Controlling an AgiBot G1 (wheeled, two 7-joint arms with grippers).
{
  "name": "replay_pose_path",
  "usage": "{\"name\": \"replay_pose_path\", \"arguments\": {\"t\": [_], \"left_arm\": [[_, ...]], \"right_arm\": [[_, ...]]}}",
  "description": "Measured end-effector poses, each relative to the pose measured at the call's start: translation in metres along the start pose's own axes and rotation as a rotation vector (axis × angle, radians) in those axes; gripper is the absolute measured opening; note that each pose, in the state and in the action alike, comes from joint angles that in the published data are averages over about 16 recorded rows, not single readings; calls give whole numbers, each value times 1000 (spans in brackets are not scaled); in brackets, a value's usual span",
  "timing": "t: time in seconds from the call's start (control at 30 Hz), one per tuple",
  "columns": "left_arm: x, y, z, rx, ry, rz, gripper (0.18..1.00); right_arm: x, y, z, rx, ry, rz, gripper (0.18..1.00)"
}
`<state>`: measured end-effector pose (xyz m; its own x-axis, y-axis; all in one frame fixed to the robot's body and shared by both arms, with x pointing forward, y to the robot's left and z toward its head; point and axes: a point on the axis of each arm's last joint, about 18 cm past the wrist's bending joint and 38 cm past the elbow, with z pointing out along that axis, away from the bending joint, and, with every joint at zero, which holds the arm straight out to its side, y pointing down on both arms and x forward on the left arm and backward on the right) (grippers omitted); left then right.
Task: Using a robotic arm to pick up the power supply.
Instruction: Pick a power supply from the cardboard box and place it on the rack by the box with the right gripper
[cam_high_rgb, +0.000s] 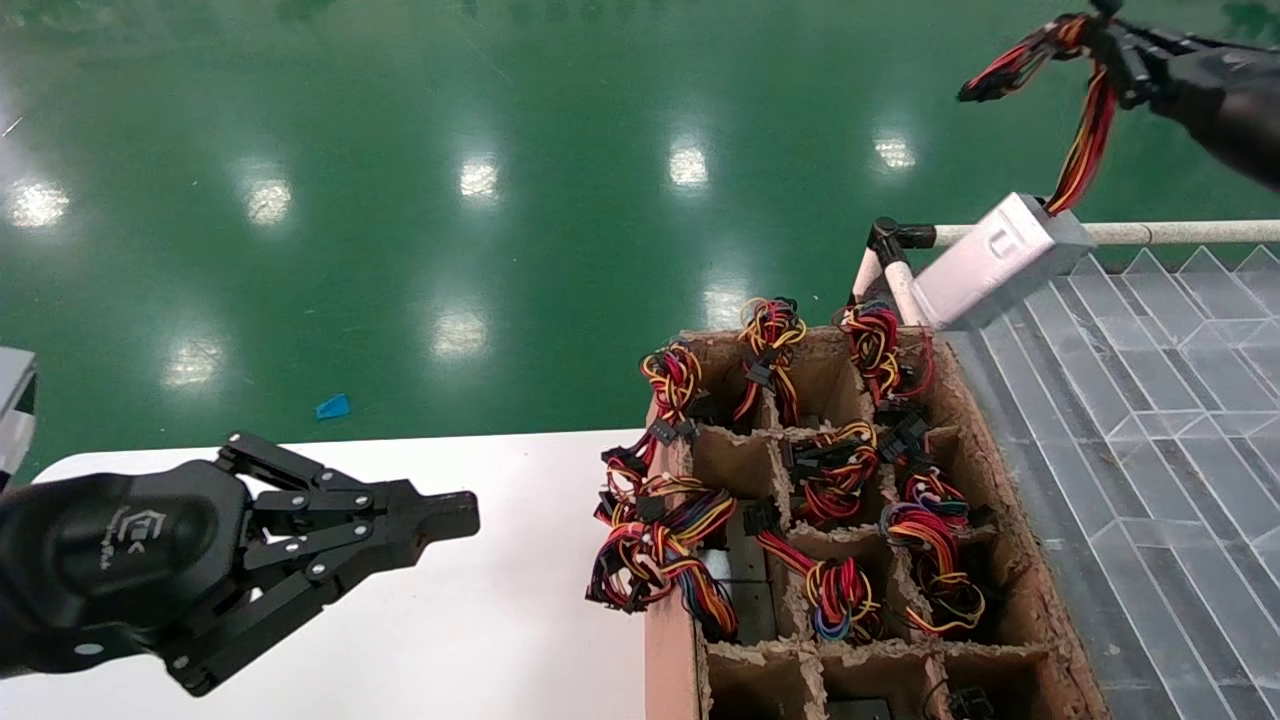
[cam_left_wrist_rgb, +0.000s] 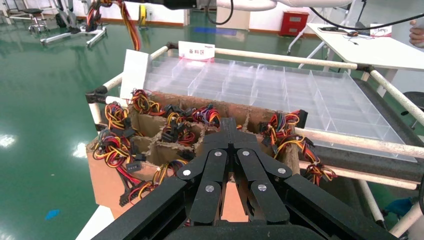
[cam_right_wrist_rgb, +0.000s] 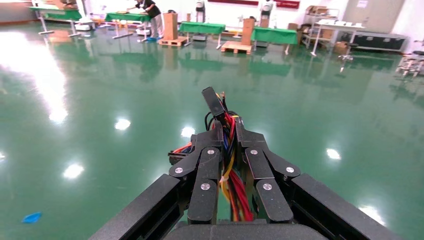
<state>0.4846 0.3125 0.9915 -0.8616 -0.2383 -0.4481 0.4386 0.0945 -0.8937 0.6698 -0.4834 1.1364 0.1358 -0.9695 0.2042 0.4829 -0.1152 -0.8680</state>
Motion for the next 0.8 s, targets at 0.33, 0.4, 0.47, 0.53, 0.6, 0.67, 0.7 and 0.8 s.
{"name": "replay_pose_path", "arguments": {"t": [0.33, 0.4, 0.47, 0.53, 0.6, 0.67, 0.7, 0.8], "left_arm": [[0, 0, 0, 0, 0, 0, 191], [0, 0, 0, 0, 0, 0, 191], [0, 0, 0, 0, 0, 0, 191], [0, 0, 0, 0, 0, 0, 191], [0, 0, 0, 0, 0, 0, 191], [0, 0, 0, 0, 0, 0, 191], [0, 0, 0, 0, 0, 0, 191], [0, 0, 0, 0, 0, 0, 191]], "right_arm": [[-9, 6, 5, -8, -15, 11, 217], [-9, 8, 5, -10, -14, 12, 217], [-10, 9, 6, -11, -12, 12, 217], [-11, 10, 7, -13, -10, 11, 217], [-12, 11, 9, -16, -9, 11, 217], [-14, 13, 11, -19, -8, 10, 217], [-15, 14, 12, -21, -7, 10, 217], [-20, 17, 16, -26, -6, 10, 217]]}}
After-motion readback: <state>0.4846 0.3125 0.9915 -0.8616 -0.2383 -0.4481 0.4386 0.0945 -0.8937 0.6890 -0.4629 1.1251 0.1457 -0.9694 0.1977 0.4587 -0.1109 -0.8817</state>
